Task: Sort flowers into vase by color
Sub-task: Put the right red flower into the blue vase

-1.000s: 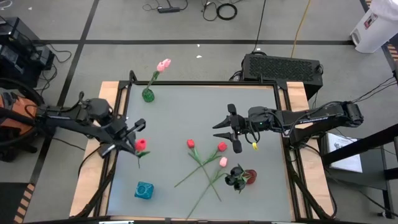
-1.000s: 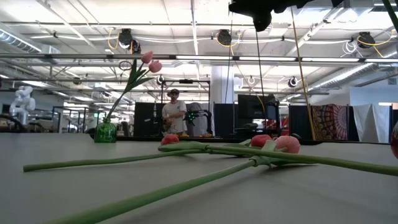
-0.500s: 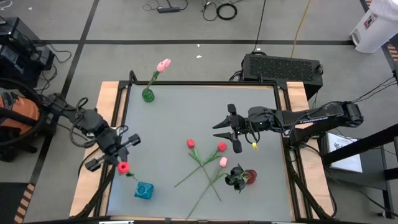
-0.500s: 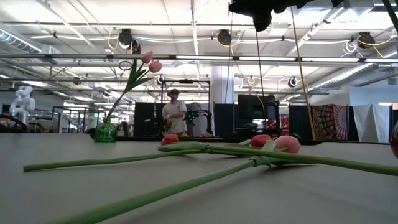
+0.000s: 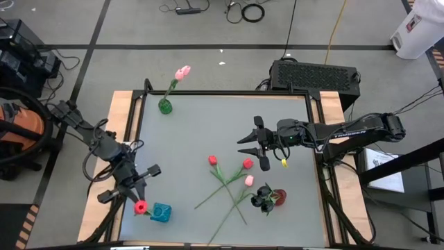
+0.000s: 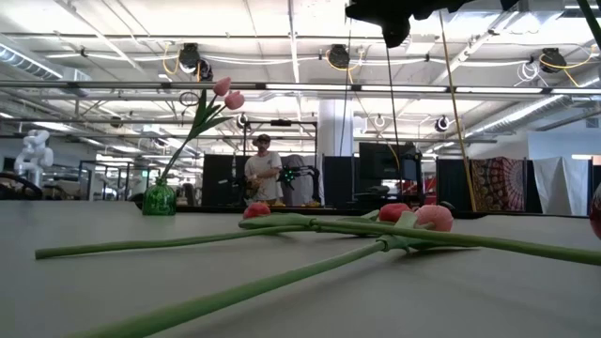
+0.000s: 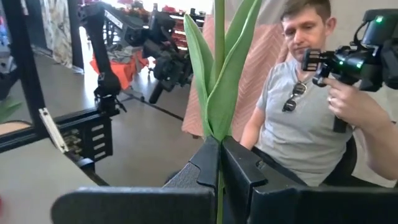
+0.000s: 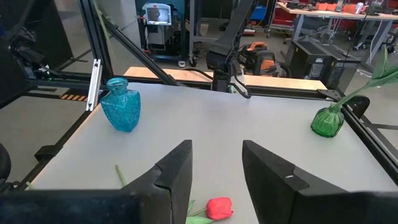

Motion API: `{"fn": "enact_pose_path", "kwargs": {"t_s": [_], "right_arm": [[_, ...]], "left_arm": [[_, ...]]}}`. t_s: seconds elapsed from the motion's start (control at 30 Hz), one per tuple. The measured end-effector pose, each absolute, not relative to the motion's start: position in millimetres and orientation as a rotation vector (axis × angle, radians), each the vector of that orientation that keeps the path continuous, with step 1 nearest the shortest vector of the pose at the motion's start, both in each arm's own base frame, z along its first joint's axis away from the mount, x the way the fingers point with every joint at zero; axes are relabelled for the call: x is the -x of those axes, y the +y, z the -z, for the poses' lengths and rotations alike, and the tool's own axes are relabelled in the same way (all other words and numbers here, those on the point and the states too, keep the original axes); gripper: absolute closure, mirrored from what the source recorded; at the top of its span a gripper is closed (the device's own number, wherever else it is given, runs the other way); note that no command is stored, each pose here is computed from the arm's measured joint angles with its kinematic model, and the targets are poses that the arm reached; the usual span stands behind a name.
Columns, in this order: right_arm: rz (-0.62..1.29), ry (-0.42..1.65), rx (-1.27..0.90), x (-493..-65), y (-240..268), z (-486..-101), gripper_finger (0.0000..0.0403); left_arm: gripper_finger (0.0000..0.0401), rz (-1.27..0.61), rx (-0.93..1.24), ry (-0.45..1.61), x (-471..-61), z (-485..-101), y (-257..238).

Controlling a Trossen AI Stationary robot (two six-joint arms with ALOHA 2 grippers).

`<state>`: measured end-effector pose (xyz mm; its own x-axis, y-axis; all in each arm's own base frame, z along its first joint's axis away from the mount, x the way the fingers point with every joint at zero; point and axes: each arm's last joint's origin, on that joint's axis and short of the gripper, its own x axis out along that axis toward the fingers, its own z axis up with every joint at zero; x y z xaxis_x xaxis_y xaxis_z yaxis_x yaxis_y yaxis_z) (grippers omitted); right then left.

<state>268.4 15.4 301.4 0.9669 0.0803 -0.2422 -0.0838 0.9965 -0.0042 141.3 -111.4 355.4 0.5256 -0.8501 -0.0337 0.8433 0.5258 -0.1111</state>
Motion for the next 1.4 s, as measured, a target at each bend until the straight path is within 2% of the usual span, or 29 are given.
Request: {"fn": "enact_pose_path", "kwargs": {"t_s": [0.23, 0.63, 1.4], "right_arm": [[-0.083, 0.245, 0.014, -269, 15, -301, 0.027], [-0.083, 0.245, 0.014, -269, 15, -301, 0.027], [-0.083, 0.245, 0.014, -269, 15, -301, 0.0271]], "left_arm": [[0.0388, 1.034, 0.085, 0.053, -142, -357, -117], [0.0388, 0.948, 0.035, 0.025, -144, -357, -115], [0.0388, 0.943, 0.065, 0.156, -145, -335, -116]]}}
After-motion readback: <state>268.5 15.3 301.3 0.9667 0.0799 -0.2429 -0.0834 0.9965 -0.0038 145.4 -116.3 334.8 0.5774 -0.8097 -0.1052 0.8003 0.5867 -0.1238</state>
